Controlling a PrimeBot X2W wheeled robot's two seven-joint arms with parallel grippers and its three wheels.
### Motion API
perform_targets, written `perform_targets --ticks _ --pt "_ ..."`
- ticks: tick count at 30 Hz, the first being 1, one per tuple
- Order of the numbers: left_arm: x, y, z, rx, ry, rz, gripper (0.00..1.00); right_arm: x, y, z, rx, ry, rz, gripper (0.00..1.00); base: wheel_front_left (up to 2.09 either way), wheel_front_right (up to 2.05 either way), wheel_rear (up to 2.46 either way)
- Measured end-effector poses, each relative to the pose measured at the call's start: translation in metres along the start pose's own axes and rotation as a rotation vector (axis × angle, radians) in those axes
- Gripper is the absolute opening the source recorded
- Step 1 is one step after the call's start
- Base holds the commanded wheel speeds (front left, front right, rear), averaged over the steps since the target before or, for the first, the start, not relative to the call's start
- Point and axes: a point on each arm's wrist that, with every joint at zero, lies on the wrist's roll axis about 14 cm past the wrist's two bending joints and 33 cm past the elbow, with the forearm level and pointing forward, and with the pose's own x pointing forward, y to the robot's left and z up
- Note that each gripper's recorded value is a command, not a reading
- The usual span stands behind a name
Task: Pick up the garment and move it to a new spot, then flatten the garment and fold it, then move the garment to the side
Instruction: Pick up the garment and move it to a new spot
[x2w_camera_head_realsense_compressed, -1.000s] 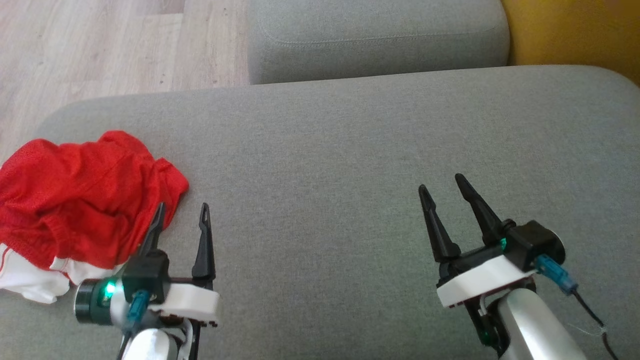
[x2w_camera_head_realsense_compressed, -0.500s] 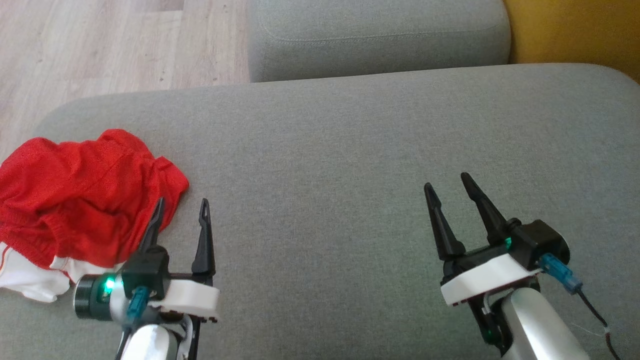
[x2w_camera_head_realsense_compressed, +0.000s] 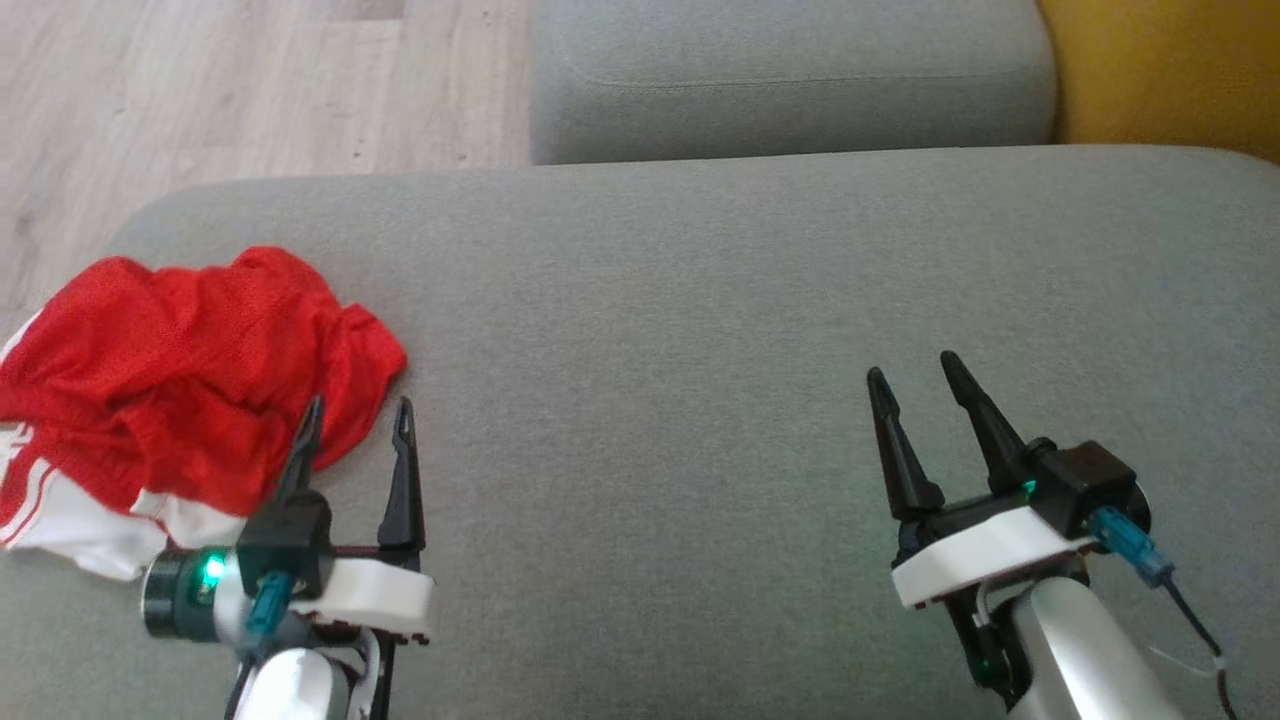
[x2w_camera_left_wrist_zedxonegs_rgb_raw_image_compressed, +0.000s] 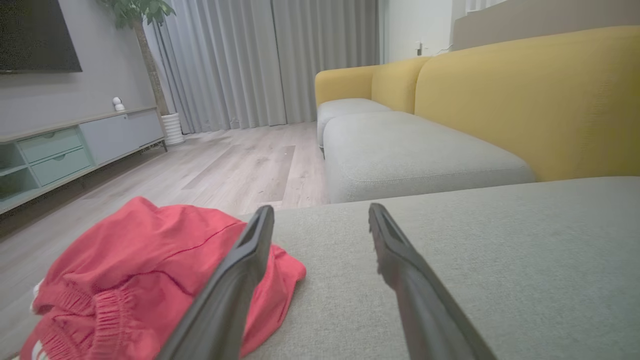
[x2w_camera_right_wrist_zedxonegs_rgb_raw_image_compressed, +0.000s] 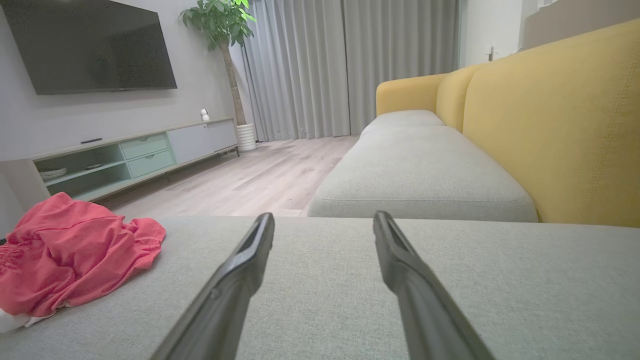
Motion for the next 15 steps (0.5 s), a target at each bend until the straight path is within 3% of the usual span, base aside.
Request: perform_targets --ticks 7,15 --pt "-0.012 0.028 0.0 0.01 0.006 0.084 1.0 0.014 0.019 -0.003 0.01 0.006 0.058 1.0 0.0 0.0 0.0" --pt "-0.044 0.077 0.001 0.035 0.015 0.239 1.0 0.037 0.064 -0.007 0.024 0.015 0.192 1.0 0.0 0.0 0.0"
